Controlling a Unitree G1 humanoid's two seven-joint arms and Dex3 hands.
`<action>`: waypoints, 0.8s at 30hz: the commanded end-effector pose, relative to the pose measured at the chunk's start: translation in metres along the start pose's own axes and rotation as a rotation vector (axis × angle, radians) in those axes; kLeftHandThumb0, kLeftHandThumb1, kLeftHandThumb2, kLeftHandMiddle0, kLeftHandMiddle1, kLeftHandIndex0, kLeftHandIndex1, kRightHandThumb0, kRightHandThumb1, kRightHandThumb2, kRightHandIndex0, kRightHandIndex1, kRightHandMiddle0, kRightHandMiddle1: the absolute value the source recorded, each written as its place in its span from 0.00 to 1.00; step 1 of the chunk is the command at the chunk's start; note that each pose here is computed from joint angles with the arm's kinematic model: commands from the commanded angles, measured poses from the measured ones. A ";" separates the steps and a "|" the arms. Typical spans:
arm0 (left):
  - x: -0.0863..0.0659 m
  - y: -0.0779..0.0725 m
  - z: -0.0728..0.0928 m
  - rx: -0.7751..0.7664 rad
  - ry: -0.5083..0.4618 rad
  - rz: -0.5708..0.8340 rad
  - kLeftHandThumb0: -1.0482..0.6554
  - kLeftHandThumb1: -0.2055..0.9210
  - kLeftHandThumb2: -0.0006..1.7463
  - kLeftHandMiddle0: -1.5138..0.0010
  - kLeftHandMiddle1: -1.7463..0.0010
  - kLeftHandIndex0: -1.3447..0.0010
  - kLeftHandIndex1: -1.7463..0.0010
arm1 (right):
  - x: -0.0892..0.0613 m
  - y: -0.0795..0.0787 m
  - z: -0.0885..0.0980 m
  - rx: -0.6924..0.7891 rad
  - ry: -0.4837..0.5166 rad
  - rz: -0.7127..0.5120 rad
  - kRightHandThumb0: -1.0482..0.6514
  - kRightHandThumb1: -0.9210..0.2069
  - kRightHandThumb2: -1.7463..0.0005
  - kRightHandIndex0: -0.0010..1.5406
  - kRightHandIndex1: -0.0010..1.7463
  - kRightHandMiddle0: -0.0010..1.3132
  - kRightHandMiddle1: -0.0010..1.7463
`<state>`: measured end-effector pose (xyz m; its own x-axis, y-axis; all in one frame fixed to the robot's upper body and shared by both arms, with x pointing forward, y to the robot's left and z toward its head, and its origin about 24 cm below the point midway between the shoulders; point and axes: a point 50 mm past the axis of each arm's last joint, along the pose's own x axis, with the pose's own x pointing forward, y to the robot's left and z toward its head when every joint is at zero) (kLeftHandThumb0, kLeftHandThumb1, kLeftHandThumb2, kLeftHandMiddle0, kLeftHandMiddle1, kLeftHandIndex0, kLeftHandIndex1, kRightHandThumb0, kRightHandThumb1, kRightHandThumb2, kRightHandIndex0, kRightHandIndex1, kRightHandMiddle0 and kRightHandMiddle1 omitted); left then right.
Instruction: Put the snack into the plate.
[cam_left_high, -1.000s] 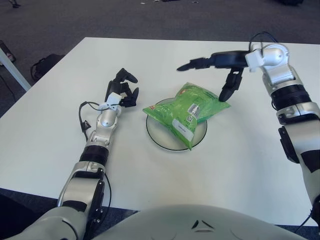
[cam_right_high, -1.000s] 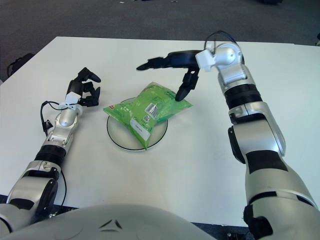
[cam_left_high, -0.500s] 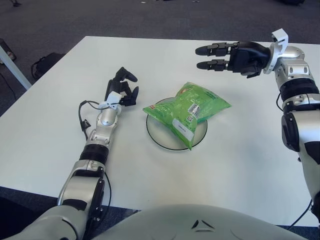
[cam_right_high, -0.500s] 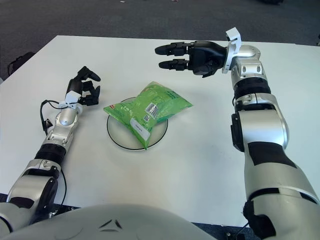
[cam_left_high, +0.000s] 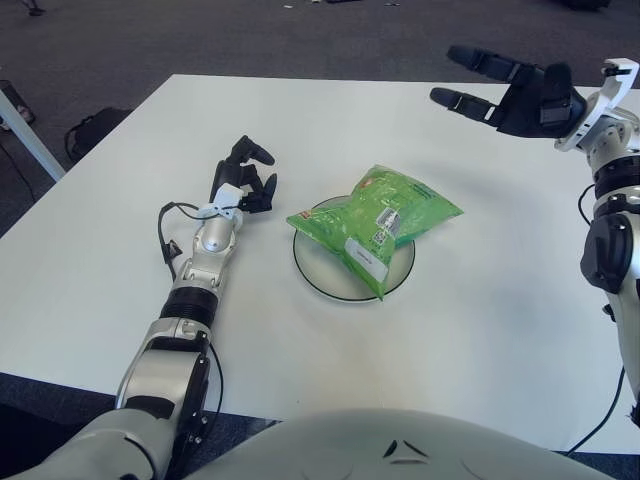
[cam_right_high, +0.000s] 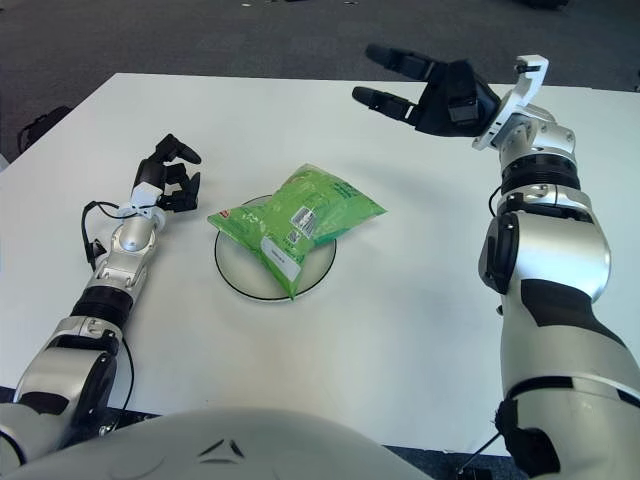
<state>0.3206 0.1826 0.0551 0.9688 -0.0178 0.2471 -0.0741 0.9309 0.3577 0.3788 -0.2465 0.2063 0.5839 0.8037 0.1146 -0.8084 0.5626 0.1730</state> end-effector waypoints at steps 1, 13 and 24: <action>-0.051 -0.015 -0.049 -0.003 0.211 -0.039 0.36 0.60 0.64 0.27 0.00 0.64 0.00 | -0.005 -0.009 -0.015 -0.058 0.007 -0.161 0.15 0.20 0.75 0.16 0.12 0.00 0.18; -0.050 -0.013 -0.049 -0.012 0.217 -0.042 0.36 0.60 0.64 0.27 0.00 0.64 0.00 | -0.032 -0.028 -0.053 -0.225 0.119 -0.614 0.35 0.30 0.50 0.31 0.62 0.10 0.77; -0.051 -0.010 -0.050 -0.007 0.224 -0.050 0.36 0.60 0.64 0.28 0.00 0.64 0.00 | -0.044 -0.033 -0.072 -0.232 0.130 -0.878 0.60 0.35 0.45 0.37 0.86 0.26 0.96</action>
<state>0.3214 0.1851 0.0570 0.9659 -0.0150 0.2585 -0.0803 0.9318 0.3540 0.3737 -0.2891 0.1266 0.9872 0.1241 -0.1002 -0.1295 0.9903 -0.0498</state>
